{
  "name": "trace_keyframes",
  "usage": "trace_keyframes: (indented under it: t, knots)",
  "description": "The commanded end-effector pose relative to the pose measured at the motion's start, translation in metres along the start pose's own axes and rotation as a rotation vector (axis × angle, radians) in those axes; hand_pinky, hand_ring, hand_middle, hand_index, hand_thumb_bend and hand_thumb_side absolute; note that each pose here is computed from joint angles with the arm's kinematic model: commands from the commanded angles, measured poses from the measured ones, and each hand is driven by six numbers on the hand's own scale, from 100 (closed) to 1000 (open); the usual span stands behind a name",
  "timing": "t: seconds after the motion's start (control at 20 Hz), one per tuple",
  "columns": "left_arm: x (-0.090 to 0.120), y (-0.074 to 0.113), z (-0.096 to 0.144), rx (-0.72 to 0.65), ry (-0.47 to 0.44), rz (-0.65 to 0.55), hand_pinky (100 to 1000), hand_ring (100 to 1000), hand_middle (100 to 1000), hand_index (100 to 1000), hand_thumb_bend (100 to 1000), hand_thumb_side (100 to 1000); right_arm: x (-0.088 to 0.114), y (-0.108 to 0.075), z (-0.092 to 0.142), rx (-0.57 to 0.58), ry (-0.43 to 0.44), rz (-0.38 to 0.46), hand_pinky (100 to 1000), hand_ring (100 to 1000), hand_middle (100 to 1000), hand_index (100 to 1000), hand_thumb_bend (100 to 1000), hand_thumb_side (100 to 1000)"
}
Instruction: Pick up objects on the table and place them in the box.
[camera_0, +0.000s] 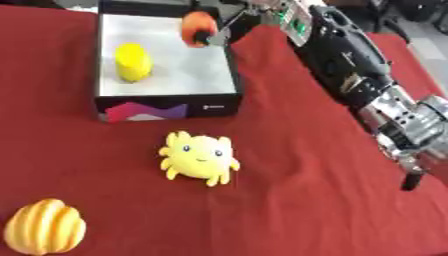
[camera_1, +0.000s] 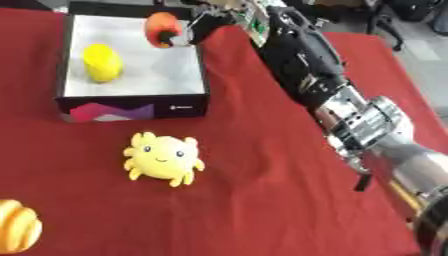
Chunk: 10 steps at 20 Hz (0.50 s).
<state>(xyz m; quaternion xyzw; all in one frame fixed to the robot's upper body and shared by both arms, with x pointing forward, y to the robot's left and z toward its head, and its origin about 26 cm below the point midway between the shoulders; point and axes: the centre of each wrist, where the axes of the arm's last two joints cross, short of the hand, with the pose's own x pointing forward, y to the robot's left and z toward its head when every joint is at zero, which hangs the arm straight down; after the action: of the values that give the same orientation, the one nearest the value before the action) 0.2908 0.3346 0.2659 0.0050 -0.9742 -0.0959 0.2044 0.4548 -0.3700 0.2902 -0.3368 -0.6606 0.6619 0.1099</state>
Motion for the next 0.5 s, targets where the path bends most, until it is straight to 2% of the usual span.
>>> trace_keyframes:
  t: [0.05, 0.2, 0.3, 0.35, 0.5]
  knots:
    - [0.007, 0.001, -0.008, -0.040, -0.025, -0.018, 844, 858, 765, 817, 100, 613, -0.005, -0.006, 0.001, 0.005, 0.019, 0.057, 774, 674, 524, 614, 269, 517]
    - [0.006, 0.000, -0.007, -0.044, -0.020, -0.015, 844, 859, 765, 817, 100, 613, -0.005, 0.004, 0.001, 0.010, 0.046, 0.057, 782, 712, 573, 670, 308, 555]
    - [0.006, 0.000, -0.006, -0.048, -0.016, -0.015, 844, 859, 765, 817, 100, 612, -0.006, 0.007, 0.000, 0.007, 0.062, 0.062, 795, 746, 617, 719, 382, 618]
    - [0.006, 0.000, -0.006, -0.049, -0.014, -0.016, 844, 859, 765, 817, 100, 613, -0.006, 0.007, 0.000, 0.007, 0.066, 0.069, 820, 784, 665, 800, 455, 658]
    - [0.005, 0.000, -0.004, -0.050, -0.007, -0.017, 844, 860, 766, 817, 100, 613, -0.006, 0.005, 0.001, 0.007, 0.073, 0.096, 844, 818, 698, 862, 448, 608]
